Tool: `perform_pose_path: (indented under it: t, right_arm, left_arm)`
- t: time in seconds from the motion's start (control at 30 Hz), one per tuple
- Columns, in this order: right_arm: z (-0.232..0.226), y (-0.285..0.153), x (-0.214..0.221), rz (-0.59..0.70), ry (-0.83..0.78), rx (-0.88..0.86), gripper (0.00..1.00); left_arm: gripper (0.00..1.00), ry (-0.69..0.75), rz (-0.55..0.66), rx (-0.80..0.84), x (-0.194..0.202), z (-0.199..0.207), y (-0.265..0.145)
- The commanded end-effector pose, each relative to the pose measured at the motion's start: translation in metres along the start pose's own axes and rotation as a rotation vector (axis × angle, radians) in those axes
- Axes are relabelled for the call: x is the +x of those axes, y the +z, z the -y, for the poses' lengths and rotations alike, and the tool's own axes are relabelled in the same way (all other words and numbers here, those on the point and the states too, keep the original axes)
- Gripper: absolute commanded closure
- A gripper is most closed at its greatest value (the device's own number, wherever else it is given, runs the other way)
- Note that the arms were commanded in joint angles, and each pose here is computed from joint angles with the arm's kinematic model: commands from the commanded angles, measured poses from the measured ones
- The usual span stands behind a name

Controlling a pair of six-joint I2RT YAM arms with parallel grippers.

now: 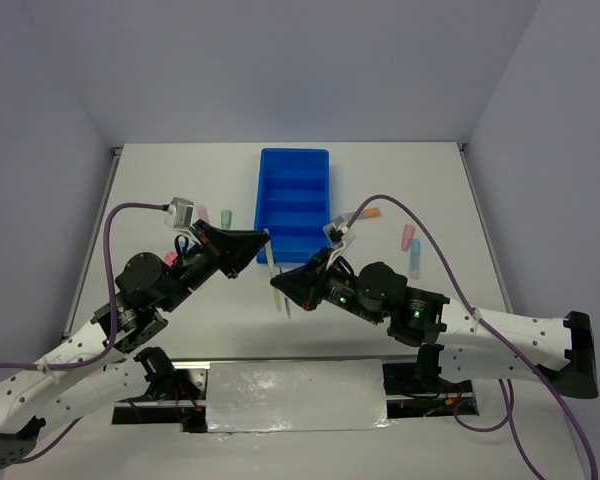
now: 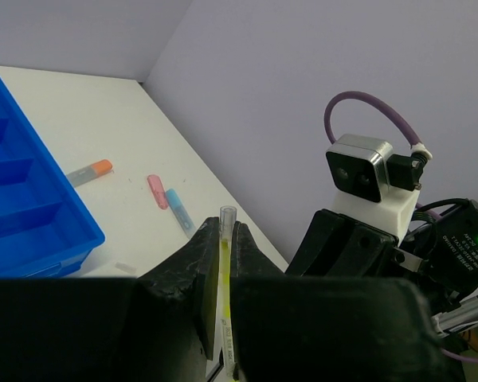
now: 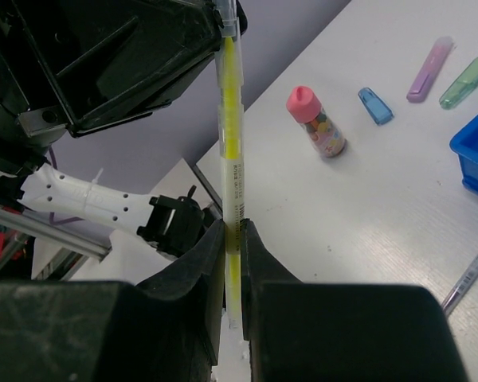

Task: Sort the stationery into containers
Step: Close the pen cap on the pen.

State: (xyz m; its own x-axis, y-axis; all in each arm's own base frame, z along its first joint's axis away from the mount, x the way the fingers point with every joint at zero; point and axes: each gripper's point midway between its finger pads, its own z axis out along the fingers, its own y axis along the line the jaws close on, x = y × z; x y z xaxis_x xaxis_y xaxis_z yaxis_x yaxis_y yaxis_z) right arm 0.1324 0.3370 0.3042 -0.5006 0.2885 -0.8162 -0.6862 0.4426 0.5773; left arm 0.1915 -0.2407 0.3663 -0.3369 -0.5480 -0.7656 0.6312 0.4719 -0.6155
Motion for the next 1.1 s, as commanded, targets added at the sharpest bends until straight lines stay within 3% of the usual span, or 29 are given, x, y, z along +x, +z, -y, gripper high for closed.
perform_pose_path:
  t: [0.0,0.43,0.63,0.8,1.03,1.07]
  right_arm:
    - [-0.03,0.0,-0.059,0.186,0.019,-0.063,1.0]
    - [-0.048,-0.013,-0.097,0.347,-0.234,-0.154,1.0]
    - [-0.051,-0.011,-0.091,0.317,-0.29,-0.177,1.0]
    - [-0.05,-0.012,-0.077,0.284,-0.289,-0.209,1.0]
    - [-0.05,-0.01,-0.055,0.226,-0.262,-0.236,1.0]
    - [-0.05,-0.01,-0.054,0.224,-0.256,-0.241,1.0]
  left_arm:
    - [1.0,-0.004,-0.02,0.034,0.004,0.006,-0.001]
    - [1.0,0.041,-0.091,0.057,0.02,0.006,-0.003]
    - [1.0,0.062,-0.108,0.076,0.022,0.009,-0.001]
    - [0.79,0.085,-0.091,0.081,0.015,0.011,-0.003]
    - [0.75,0.171,0.0,0.068,-0.018,0.018,-0.012]
    - [0.69,0.178,0.009,0.078,-0.021,0.021,-0.013]
